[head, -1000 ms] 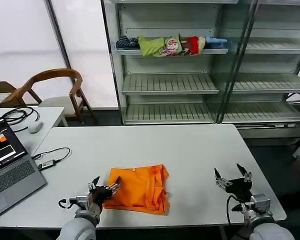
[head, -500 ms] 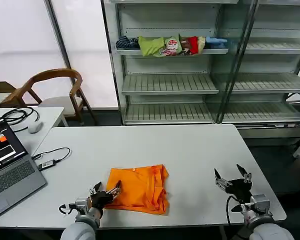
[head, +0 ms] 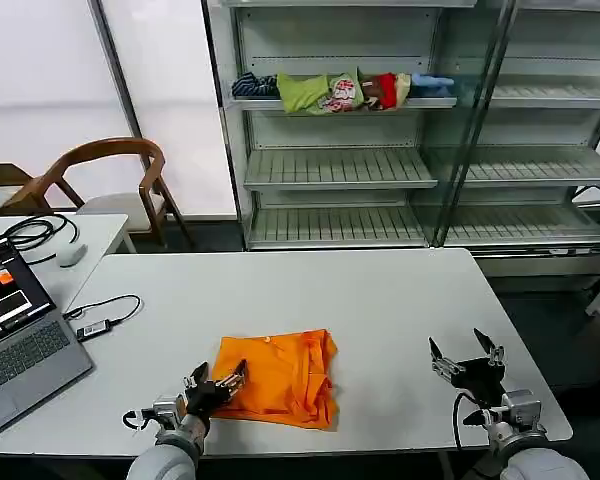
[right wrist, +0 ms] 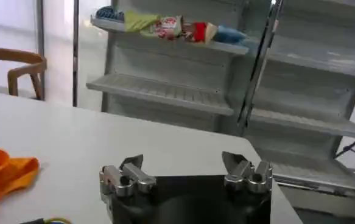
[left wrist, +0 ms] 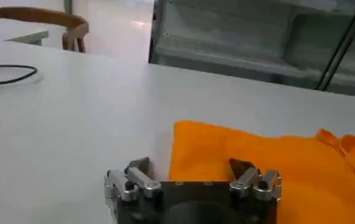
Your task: Fold and organize the clothes.
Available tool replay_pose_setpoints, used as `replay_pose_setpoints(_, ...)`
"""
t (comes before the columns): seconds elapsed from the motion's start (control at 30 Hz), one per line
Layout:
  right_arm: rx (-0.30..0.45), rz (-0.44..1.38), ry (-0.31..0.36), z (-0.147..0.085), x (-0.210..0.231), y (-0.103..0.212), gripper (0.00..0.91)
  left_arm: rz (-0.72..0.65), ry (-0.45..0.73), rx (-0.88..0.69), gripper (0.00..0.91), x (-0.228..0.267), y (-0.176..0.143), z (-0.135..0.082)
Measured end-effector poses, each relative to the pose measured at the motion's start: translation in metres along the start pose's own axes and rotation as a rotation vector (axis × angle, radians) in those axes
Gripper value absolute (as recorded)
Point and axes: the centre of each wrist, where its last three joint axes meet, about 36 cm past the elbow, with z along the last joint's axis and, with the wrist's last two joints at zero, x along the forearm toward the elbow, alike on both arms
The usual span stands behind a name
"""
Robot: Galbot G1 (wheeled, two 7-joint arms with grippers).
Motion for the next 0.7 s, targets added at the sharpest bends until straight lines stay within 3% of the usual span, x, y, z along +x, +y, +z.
replay_pose_setpoints(0.03, 0.001, 0.000, 0.001, 0.000, 0.000, 0.000, 0.907, -0.001, 0.002, -0.001, 0.111, 0.000, 0.000, 0.001)
replay_pose_setpoints(0.13, 0.002, 0.002, 0.001, 0.000, 0.000, -0.001, 0.907, 0.000, 0.006, -0.002, 0.020, 0.002, -0.002, 0.004)
replay_pose_setpoints(0.7, 0.002, 0.005, 0.005, 0.001, 0.000, -0.002, 0.907, 0.020, 0.012, -0.003, 0.020, 0.005, -0.009, 0.012)
